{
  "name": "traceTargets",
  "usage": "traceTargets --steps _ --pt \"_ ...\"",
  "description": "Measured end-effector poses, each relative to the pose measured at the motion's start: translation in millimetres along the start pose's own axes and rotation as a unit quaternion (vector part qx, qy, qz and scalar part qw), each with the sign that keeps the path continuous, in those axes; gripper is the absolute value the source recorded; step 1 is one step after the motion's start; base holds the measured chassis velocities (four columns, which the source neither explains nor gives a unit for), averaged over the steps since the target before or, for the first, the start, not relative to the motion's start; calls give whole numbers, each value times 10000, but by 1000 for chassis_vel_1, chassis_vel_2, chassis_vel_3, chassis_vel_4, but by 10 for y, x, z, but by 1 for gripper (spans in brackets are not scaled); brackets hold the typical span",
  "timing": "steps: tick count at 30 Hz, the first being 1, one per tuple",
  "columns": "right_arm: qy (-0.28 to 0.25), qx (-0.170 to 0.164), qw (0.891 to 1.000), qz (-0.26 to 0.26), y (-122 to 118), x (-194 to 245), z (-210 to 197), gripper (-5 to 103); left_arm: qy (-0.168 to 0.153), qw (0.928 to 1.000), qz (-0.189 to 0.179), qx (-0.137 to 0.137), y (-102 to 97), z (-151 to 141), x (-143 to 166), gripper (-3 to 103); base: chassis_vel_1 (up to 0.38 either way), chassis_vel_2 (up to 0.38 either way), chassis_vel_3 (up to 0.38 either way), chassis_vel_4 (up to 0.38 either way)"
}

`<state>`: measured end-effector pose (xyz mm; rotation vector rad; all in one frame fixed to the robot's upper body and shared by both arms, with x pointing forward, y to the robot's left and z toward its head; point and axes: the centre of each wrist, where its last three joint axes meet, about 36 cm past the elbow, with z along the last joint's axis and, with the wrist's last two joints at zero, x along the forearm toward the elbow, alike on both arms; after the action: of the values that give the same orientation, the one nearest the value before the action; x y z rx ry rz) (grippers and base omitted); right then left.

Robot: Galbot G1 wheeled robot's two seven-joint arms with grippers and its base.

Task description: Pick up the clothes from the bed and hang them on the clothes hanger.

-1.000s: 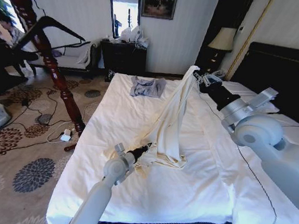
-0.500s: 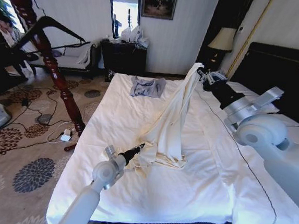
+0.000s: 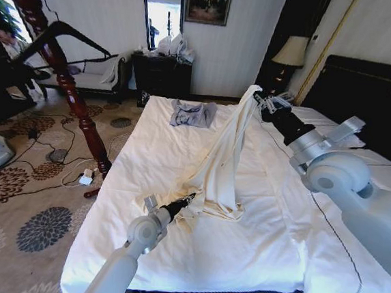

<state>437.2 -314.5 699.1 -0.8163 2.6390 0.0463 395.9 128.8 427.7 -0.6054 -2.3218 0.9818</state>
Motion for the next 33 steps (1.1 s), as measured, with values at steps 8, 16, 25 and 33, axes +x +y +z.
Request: traceTargets --steps 8,16,25,33 --pt "13 -2 10000 3 2 2 15 1 20 9999 70 84 -60 1 -146 74 0 0 0 0" --pt "25 5 10000 -7 9 7 13 1 65 9997 100 208 -67 -25 -264 76 0 0 0 0" --pt "19 22 10000 -7 8 15 -1 1 204 9991 113 353 -58 -29 -277 43 0 0 0 0" --pt "0 21 10000 -21 20 20 -3 1 331 9982 168 480 -67 -51 -198 15 0 0 0 0"
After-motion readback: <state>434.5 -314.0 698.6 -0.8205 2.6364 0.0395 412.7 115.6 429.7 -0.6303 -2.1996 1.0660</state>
